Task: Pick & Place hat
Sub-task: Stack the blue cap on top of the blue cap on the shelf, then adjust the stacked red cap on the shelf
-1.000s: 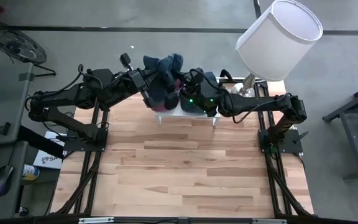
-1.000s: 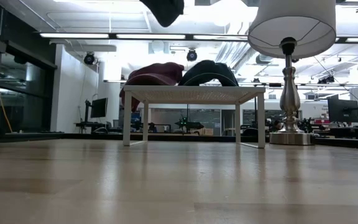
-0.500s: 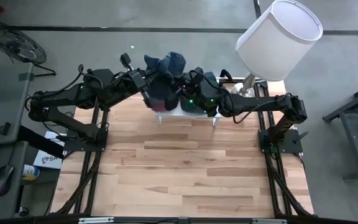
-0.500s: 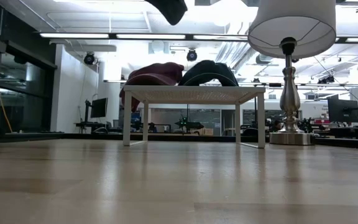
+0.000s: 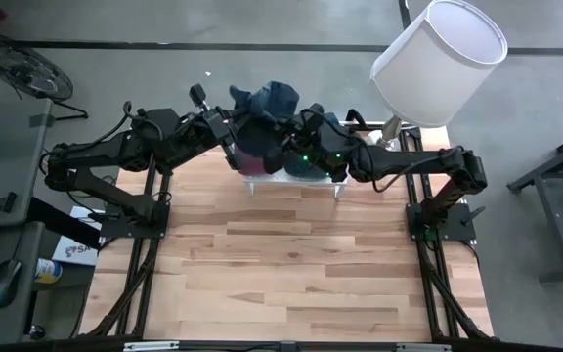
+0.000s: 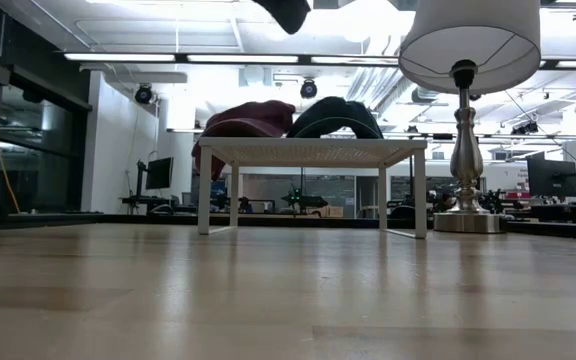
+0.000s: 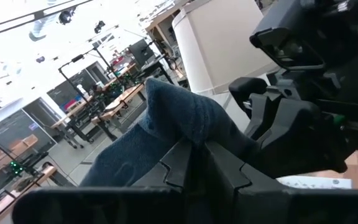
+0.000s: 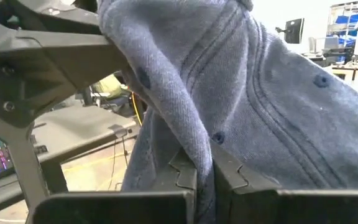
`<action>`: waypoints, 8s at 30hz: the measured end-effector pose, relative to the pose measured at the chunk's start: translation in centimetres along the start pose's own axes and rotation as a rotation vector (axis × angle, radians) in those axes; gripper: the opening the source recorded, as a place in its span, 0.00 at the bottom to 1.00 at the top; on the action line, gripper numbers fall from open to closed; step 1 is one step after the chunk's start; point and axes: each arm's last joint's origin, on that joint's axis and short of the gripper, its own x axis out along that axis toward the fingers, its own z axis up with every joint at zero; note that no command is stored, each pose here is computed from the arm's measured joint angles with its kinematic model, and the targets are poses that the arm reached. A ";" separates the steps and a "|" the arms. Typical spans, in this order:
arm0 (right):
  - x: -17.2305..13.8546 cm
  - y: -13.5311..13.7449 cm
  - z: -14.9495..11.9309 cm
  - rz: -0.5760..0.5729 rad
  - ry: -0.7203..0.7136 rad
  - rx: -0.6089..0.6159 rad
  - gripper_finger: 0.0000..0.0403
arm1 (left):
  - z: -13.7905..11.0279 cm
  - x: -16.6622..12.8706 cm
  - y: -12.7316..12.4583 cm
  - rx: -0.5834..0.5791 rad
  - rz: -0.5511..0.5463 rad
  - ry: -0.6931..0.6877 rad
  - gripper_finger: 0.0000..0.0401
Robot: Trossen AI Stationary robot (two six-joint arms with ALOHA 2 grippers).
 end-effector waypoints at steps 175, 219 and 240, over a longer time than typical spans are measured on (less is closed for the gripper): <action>-0.4 -11.7 -5.6 -0.317 0.880 0.189 0.01 | -30.9 8.7 3.7 -1.364 -0.247 0.762 0.00; 0.0 -12.2 -6.0 -0.316 0.904 0.164 0.23 | -27.8 9.6 3.4 -1.282 -0.162 0.798 0.00; -2.9 -11.8 -1.5 -0.159 0.769 0.124 0.47 | -27.8 9.6 3.4 -1.278 -0.152 0.799 0.00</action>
